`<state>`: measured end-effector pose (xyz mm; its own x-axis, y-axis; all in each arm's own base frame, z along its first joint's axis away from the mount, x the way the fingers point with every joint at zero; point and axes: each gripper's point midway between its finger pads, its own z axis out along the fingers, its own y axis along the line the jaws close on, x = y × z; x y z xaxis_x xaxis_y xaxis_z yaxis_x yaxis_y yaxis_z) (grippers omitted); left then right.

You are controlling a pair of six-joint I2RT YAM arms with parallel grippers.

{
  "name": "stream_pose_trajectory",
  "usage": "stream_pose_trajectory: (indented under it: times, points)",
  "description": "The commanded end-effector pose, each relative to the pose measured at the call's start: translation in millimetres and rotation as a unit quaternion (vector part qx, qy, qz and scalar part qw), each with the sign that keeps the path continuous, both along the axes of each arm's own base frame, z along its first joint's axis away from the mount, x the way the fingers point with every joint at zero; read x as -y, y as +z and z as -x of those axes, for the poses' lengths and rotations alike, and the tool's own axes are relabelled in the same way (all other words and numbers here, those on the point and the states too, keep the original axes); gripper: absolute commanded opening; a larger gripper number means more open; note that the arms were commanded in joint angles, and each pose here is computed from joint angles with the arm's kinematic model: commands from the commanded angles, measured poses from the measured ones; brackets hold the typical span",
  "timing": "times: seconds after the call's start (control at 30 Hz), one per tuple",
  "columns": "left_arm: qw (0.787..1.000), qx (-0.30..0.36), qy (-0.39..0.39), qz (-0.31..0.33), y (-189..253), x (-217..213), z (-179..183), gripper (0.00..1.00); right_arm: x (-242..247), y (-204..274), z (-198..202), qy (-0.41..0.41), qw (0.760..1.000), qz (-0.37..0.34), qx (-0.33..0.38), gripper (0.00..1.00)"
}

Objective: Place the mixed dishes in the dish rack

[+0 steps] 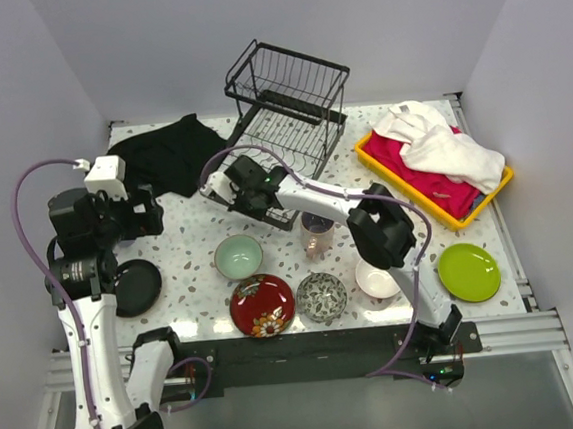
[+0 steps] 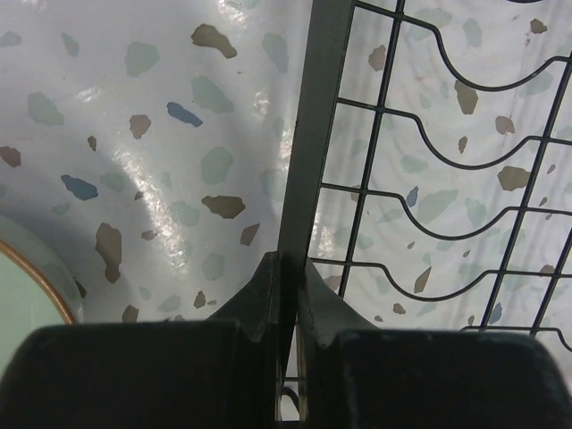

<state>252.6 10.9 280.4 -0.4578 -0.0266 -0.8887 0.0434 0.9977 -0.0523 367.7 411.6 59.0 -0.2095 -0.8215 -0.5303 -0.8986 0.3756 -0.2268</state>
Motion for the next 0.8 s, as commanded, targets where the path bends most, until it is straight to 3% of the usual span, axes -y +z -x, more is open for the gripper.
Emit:
stream_pose_trajectory:
  times: [0.0, 0.4, 0.77]
  points:
    - [1.0, 0.001, -0.008, -0.002, -3.4, 1.6, 4.3, 1.0, 6.3, 26.4, 3.2, 0.083, 0.993, 0.047, 0.07, 0.0]
    - [1.0, -0.005, -0.018, 0.014, -13.4, 6.4, -3.2, 1.0, 49.0, 23.9, 45.4, 0.175, 0.98, 0.077, 0.063, 0.0]
    - [0.999, -0.02, -0.034, 0.019, -22.6, 9.1, -11.8, 0.99, 96.0, 12.0, 36.4, 0.184, 0.976, 0.109, 0.047, 0.0]
